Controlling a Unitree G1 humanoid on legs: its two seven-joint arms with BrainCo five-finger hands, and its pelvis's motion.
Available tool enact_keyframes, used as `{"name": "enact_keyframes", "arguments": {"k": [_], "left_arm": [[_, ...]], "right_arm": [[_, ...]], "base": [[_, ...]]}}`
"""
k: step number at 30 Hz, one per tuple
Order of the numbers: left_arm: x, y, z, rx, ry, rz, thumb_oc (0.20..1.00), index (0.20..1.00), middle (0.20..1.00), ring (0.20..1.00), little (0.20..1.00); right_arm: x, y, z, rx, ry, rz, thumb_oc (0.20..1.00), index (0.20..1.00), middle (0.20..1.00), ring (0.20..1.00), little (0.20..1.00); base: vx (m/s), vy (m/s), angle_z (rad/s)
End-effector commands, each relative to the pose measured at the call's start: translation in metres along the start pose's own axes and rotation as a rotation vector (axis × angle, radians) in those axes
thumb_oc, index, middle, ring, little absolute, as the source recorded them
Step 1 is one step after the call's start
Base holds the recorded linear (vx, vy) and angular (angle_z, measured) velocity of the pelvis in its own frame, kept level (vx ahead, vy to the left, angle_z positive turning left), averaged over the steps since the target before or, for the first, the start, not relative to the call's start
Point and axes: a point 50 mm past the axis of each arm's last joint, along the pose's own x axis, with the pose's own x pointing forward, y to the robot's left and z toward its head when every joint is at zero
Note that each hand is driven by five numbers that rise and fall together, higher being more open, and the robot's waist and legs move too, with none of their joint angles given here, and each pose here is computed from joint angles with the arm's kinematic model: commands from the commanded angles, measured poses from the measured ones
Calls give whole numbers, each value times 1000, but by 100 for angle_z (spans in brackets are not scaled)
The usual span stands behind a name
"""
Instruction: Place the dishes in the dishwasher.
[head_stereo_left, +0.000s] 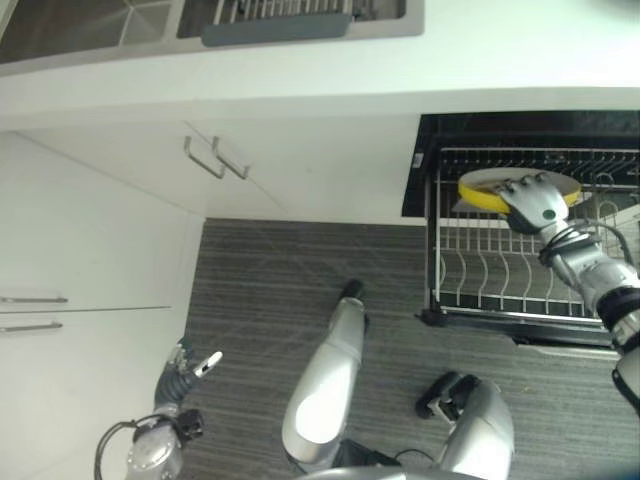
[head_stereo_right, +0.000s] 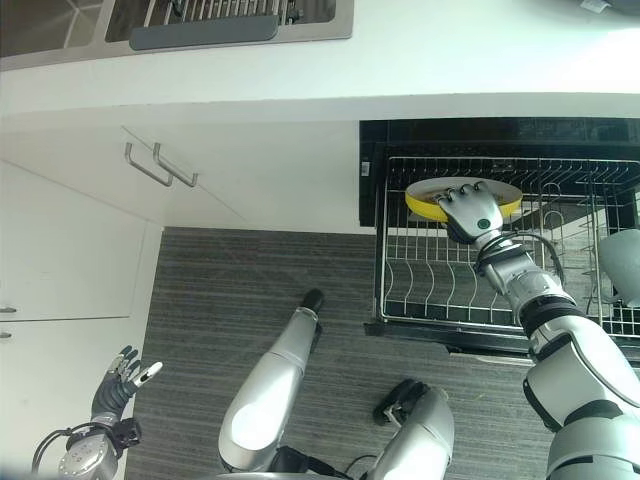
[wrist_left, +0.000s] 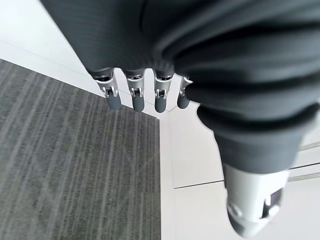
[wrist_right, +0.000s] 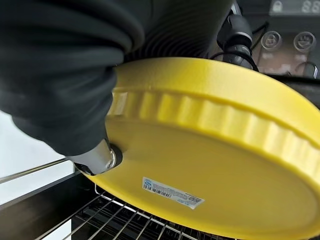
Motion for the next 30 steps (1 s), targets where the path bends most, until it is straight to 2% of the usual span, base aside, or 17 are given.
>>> {"name": "enact_keyframes", "arguments": {"k": [1,11,14,17,21,22,23,26,30], "left_arm": [[-5,20,8,-25,-65,62,1000,1000,1000,1000,1000],[-3,28,15,-60,-98,63,1000,1000,1000,1000,1000],[0,28,18,-69,-105,63,1000,1000,1000,1000,1000],[3,28,21,-79,-112,55,1000,1000,1000,1000,1000],[6,28,24,-75,-120,36,1000,1000,1000,1000,1000],[6,28,25,-73,-121,32,1000,1000,1000,1000,1000],[7,29,26,-69,-124,29,1000,1000,1000,1000,1000],[8,27,30,-51,-132,12,1000,1000,1000,1000,1000],[8,26,32,-23,-136,8,1000,1000,1000,1000,1000]], "right_arm": [[27,-38,-30,-132,88,-228,200,200,200,200,200],[37,-43,-32,-164,67,-201,200,200,200,200,200],[36,-33,-26,-86,68,-85,200,200,200,200,200],[29,-17,-15,81,94,41,200,200,200,200,200],[9,14,-3,256,203,298,200,200,200,200,200],[7,17,0,281,208,324,536,536,536,536,536],[5,21,2,303,227,369,1000,1000,1000,1000,1000],[-8,35,6,379,308,458,1000,1000,1000,1000,1000],[-12,38,7,526,405,451,1000,1000,1000,1000,1000]], "base": [[-28,52,1],[-8,5,-1],[0,0,0],[-22,-4,-2],[-9,-24,0],[-9,-67,4],[-5,-59,5],[4,-76,10],[10,-65,5]]}}
